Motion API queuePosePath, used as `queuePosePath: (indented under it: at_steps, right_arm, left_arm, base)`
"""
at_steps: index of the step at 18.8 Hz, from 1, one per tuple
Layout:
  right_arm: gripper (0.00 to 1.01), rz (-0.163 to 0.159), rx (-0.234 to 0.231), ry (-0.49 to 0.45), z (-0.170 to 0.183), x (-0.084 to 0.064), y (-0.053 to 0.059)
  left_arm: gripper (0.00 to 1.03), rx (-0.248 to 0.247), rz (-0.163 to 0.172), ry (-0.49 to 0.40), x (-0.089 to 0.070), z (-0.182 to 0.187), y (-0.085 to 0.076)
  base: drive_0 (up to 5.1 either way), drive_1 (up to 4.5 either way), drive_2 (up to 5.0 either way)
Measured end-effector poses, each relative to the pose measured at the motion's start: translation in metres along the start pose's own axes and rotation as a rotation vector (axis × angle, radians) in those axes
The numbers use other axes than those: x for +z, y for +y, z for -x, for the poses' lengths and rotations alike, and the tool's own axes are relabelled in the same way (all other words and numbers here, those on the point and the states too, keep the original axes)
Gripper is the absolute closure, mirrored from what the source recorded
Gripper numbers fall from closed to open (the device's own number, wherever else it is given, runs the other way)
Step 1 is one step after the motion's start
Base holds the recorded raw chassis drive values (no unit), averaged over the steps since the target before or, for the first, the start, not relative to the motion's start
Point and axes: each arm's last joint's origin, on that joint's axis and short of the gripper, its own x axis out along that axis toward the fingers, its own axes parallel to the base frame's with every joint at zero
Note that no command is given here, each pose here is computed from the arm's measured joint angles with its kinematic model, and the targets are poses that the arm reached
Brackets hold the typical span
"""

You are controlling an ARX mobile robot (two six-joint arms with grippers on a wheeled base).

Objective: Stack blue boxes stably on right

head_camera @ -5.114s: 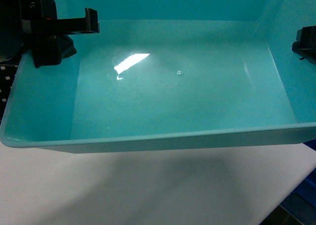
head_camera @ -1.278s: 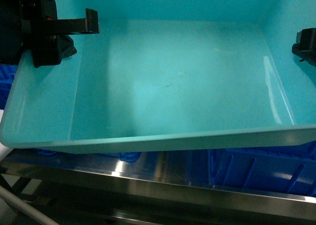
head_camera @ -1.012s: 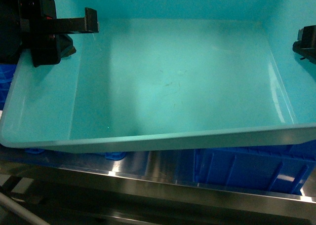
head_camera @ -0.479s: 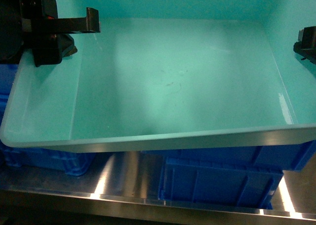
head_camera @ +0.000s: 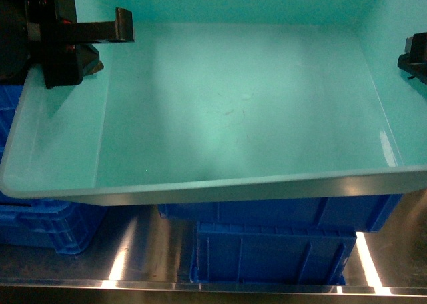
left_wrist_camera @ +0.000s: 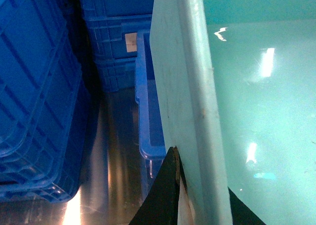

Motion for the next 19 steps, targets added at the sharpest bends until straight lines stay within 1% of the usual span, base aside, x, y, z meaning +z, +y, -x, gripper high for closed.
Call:
queuePosePath:
  at_steps: [8,12,13,16,19]
  right_arm:
    - [0.94,0.000,0.000,0.001,0.0000,-0.0001,0.0001]
    - [0.94,0.001,0.005,-0.001,-0.0005,-0.0003,0.0017]
    - [0.94,0.001,0.004,0.001,-0.0004,-0.0004,0.0012]
    - [0.94,-0.001,-0.002,0.007,-0.0011,-0.0014,-0.0005]
    - [0.94,0.000,0.001,0.005,-0.0009,-0.0011,0.0003]
  left_arm:
    - [0.98,-0.001,0.000,0.001,-0.0001,0.0000,0.0000]
    - [0.98,0.003,-0.001,-0.001,0.0000,-0.0002,0.0010]
    - [0.98,-0.001,-0.001,-0.001,0.0001,-0.0002,0.0005]
    - [0.98,-0.002,-0.002,0.006,-0.0014,-0.0014,0.0000]
    - [0.98,0.000,-0.002,0.005,-0.0012,-0.0014,0.0006]
  base:
    - [-0.2,3.97,-4.3]
    - [-1.9,2.27,-6.0]
    - [-0.7,1.29,-2.7]
    - [0.4,0.40,0.4]
    - [0.0,0.00,0.0]
